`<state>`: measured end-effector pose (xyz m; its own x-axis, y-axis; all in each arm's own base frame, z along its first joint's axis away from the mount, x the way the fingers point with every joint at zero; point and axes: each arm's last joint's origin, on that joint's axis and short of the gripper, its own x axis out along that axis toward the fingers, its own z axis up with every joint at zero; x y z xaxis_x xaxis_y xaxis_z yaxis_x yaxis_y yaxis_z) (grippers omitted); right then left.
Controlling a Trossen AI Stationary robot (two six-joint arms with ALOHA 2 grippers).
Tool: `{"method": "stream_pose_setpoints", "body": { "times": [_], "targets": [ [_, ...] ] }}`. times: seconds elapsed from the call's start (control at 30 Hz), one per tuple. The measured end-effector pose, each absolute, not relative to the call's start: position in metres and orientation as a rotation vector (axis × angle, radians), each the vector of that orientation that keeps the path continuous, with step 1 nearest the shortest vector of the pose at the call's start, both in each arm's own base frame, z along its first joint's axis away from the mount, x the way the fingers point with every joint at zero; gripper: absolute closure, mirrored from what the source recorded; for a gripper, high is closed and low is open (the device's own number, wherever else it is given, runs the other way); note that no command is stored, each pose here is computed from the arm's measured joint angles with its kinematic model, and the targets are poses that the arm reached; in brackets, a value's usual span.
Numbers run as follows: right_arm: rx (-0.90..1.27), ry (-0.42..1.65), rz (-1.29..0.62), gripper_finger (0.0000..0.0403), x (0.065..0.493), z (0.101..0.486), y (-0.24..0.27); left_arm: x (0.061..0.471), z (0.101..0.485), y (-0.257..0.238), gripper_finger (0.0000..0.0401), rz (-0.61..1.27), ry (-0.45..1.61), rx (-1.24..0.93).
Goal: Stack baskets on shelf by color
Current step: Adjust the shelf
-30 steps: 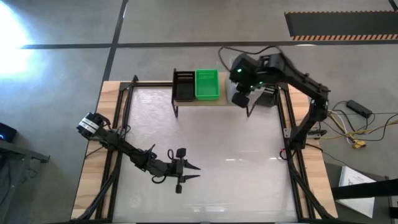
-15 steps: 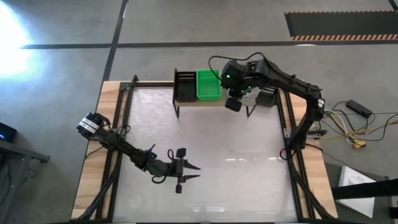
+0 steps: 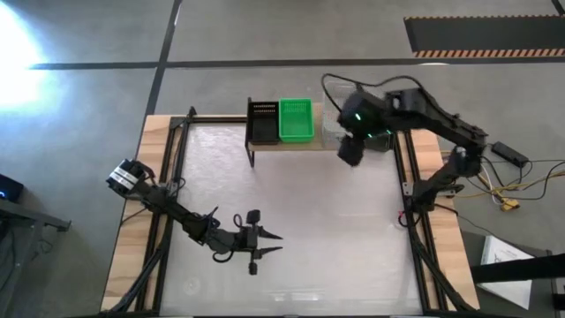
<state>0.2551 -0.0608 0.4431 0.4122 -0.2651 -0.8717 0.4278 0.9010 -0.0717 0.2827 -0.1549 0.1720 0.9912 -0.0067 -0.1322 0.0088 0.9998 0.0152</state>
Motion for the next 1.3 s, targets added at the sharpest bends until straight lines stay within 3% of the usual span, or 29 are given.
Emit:
{"method": "stream_pose_setpoints", "body": {
  "times": [0.3, 0.53, 0.67, 0.8, 1.07, 1.3],
  "targets": [
    [0.112, 1.087, -0.531, 0.0250, 0.219, 0.395, 0.037, 0.252, 0.190, -0.149, 0.0296, 0.278, 0.189, 0.039],
    [0.114, 1.028, -0.715, 0.0270, 0.179, 0.313, 0.082, 0.242, 0.168, -0.126, 0.0296, 0.353, 0.284, 0.077],
    [0.140, 0.930, -0.783, 0.0262, 0.166, 0.264, 0.092, 0.238, 0.151, -0.102, 0.0292, 0.441, 0.315, 0.044],
    [0.161, 0.840, -0.855, 0.0233, 0.160, 0.222, 0.089, 0.236, 0.145, -0.079, 0.0258, 0.519, 0.288, 0.003],
    [0.164, 0.650, -0.955, 0.0181, 0.154, 0.175, 0.081, 0.235, 0.161, -0.046, 0.0140, 0.749, 0.195, 0.043],
    [0.159, 0.575, -0.989, 0.0177, 0.154, 0.163, 0.080, 0.227, 0.173, -0.032, 0.0125, 1.061, 0.126, 0.075]
  ]
}}
